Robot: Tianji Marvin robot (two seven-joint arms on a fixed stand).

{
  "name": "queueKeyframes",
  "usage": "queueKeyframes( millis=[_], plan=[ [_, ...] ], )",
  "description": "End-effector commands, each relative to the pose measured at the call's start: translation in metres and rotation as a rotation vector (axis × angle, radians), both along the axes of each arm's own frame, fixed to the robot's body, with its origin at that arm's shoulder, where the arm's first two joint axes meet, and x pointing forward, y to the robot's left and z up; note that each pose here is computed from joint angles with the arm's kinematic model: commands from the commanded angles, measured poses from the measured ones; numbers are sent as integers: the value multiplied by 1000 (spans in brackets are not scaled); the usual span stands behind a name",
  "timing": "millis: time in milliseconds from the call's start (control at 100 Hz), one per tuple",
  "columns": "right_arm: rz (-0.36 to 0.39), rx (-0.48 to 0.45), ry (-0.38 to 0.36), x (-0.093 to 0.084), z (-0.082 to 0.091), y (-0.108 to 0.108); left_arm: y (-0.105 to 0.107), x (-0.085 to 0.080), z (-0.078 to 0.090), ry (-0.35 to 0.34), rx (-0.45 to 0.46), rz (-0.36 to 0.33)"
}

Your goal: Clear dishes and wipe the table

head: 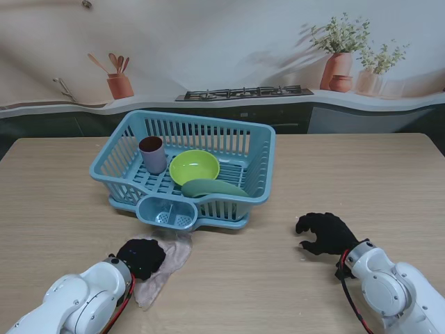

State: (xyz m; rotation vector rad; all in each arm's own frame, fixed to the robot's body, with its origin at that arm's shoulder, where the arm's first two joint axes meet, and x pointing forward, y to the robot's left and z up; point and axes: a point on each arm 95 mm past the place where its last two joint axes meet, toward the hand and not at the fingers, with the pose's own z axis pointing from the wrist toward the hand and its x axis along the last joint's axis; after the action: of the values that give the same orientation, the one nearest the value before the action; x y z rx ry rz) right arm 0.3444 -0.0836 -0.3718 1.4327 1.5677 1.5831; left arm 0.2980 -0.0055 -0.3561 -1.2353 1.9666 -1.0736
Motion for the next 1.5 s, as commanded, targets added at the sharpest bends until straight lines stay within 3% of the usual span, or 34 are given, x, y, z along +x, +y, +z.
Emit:
queueKeyframes(
  millis=[0,460,740,940,1260,1490],
  plan=[
    [8,-5,13,-2,-2,1,19,-16,-31,75,51,28],
    [5,-3,11,-1,-2,1,85,-26,-30,-209,87,71],
    [2,-4,13,-1,-2,2,94,-21,-36,-268,54,75],
    [0,-3,11,-2,-2,1,78,-12,-31,-211,10,58],
    [-1,-1,5,-2,-2,0,29,8,-23,-14,-77,19],
    [5,3,-1,-1,0,-1,6,8,-22,125,-93,52]
  ],
)
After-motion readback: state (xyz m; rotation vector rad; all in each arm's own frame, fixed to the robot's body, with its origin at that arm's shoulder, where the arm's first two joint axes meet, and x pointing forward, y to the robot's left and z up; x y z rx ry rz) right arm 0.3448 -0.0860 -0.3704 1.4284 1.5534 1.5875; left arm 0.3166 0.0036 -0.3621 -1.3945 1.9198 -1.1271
